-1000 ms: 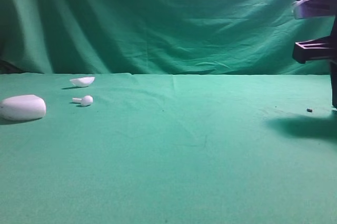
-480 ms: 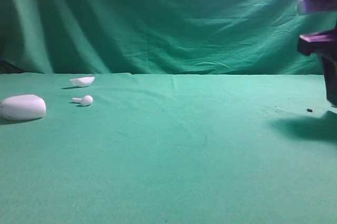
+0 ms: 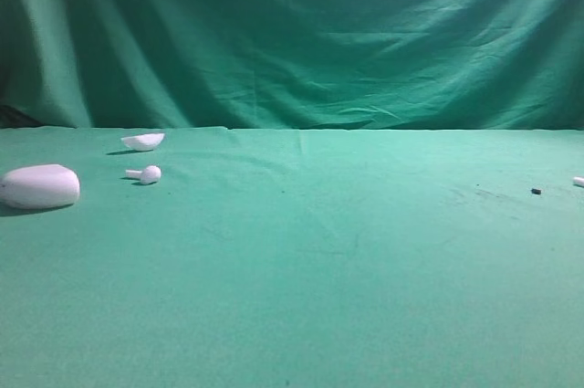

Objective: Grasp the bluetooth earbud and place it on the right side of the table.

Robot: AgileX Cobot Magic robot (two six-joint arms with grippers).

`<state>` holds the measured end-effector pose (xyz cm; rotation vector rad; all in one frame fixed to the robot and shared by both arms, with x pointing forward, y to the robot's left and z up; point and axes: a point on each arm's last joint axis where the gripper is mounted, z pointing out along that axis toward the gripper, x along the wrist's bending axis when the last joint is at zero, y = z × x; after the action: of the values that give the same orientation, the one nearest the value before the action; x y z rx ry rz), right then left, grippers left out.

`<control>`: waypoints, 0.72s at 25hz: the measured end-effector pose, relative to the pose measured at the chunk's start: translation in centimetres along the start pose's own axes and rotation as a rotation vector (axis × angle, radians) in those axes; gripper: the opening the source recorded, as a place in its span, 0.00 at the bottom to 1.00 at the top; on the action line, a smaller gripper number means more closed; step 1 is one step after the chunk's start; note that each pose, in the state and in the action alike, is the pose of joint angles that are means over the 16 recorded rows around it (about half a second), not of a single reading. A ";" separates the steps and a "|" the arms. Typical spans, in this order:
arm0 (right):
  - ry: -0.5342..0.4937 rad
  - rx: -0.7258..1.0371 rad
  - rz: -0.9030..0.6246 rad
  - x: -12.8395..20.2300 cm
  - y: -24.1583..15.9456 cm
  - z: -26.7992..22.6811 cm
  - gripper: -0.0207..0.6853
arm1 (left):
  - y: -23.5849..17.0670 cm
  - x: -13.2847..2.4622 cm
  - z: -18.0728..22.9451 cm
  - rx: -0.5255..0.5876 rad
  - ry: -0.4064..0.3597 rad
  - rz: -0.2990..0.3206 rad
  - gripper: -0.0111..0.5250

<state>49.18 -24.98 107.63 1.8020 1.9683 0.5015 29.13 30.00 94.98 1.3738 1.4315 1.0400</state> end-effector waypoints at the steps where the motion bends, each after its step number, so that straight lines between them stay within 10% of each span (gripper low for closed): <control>1: 0.009 -0.020 0.006 -0.2 -0.2 -1.4 0.32 | 0.0 0.0 0.0 0.000 0.000 0.000 0.02; 9: 0.088 -0.191 0.025 -1.6 -4.6 -11.5 0.07 | 0.0 0.0 0.0 0.000 0.000 0.000 0.02; 18: 0.163 -0.402 0.023 -3.0 -12.7 -18.0 0.03 | 0.0 0.0 0.0 0.000 0.000 0.000 0.02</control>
<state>29.12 -28.80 116.29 1.5703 1.7878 0.9998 29.13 30.00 94.98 1.3738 1.4315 1.0400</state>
